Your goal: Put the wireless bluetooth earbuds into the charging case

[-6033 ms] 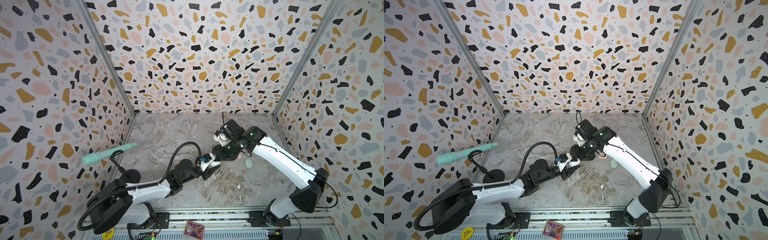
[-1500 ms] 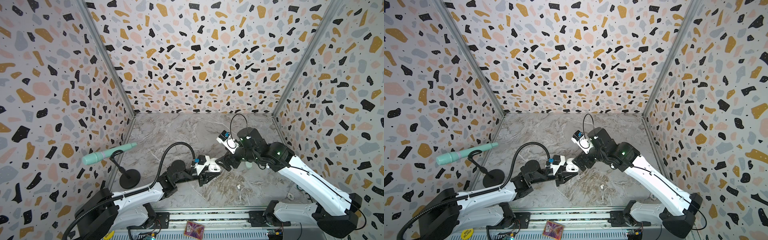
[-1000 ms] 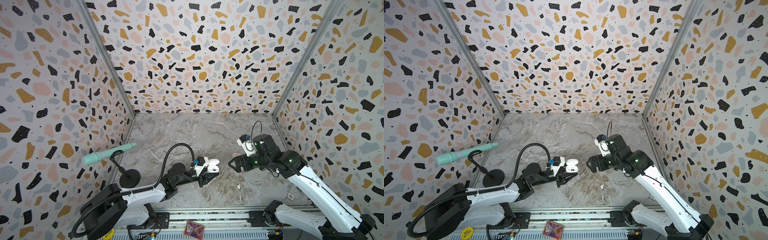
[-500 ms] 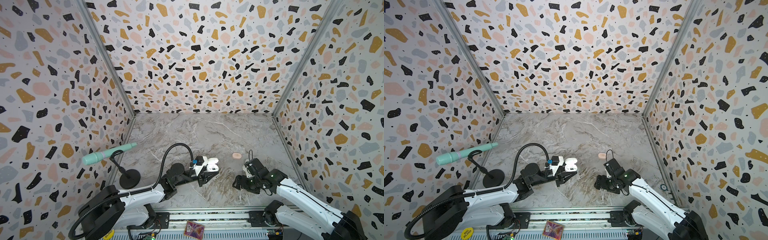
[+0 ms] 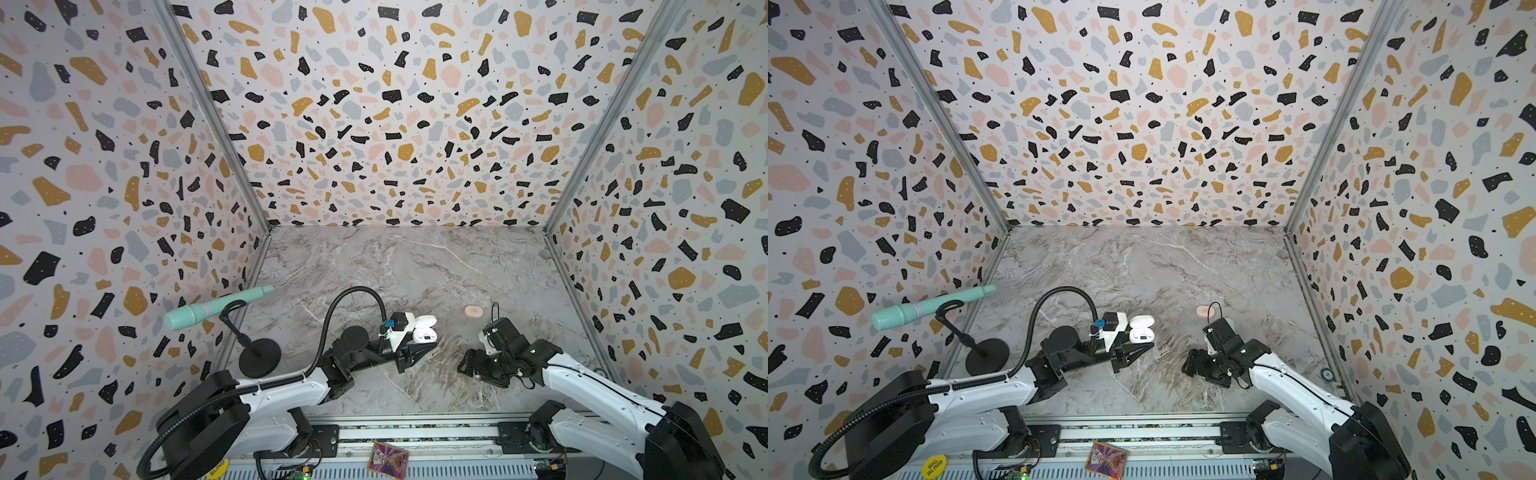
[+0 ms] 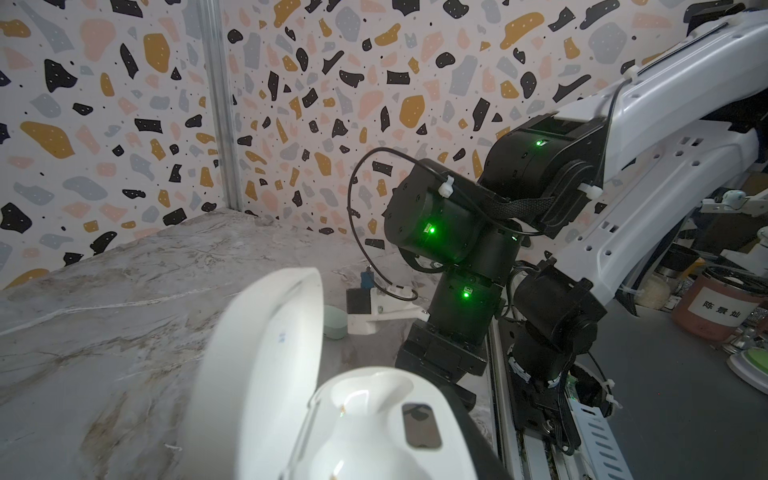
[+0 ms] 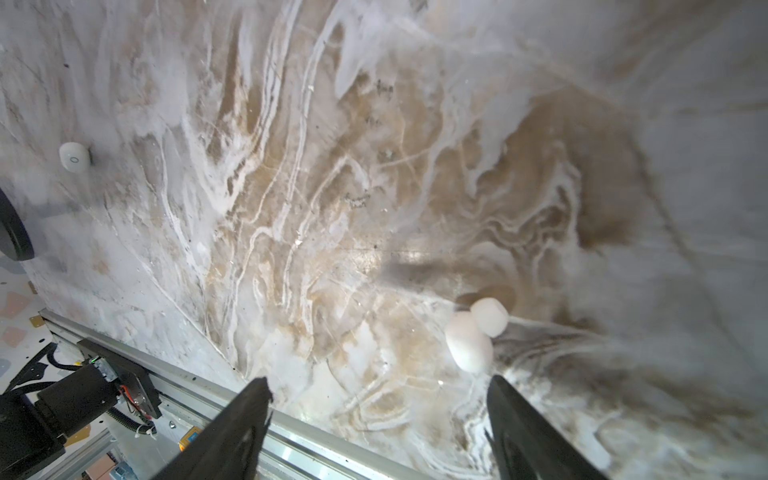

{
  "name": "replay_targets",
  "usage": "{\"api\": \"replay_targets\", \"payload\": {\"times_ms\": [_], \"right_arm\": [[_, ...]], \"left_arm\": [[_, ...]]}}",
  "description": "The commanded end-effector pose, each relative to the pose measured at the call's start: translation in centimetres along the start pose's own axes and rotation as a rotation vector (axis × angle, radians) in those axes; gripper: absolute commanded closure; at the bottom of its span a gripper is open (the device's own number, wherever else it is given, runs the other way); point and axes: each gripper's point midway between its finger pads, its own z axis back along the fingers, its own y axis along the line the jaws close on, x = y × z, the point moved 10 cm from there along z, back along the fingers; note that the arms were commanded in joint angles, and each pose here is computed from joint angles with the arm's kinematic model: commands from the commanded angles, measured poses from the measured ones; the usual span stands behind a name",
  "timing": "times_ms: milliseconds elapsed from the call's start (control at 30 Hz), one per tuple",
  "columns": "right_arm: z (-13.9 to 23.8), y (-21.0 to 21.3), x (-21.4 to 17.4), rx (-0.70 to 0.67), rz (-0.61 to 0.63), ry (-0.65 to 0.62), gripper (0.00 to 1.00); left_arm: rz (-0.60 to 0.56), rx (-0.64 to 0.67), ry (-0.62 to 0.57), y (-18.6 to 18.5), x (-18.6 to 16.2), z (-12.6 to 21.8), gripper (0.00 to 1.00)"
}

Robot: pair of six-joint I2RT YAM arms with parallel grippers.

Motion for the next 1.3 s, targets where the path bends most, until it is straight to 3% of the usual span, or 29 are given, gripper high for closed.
{"api": "replay_targets", "payload": {"times_ms": [0,600,867,1267], "right_arm": [[-0.2,0.4,0.2,0.018,-0.007,-0.001,0.17],[-0.6,3.4,3.6,0.008,0.092,-0.036,0.16],[0.5,2.0,2.8,-0.076,0.064,-0.048,0.15],[-1.9,1.0,2.7,-0.053,0.003,-0.003,0.14]], "left_arm": [[-0.04,0.01,-0.054,0.1,1.0,0.4,0.81],[-0.047,0.019,-0.044,0.2,1.3,0.5,0.82],[-0.053,0.014,-0.044,0.1,1.4,0.4,0.82],[-0.053,0.014,-0.045,0.1,1.6,0.5,0.82]]}}
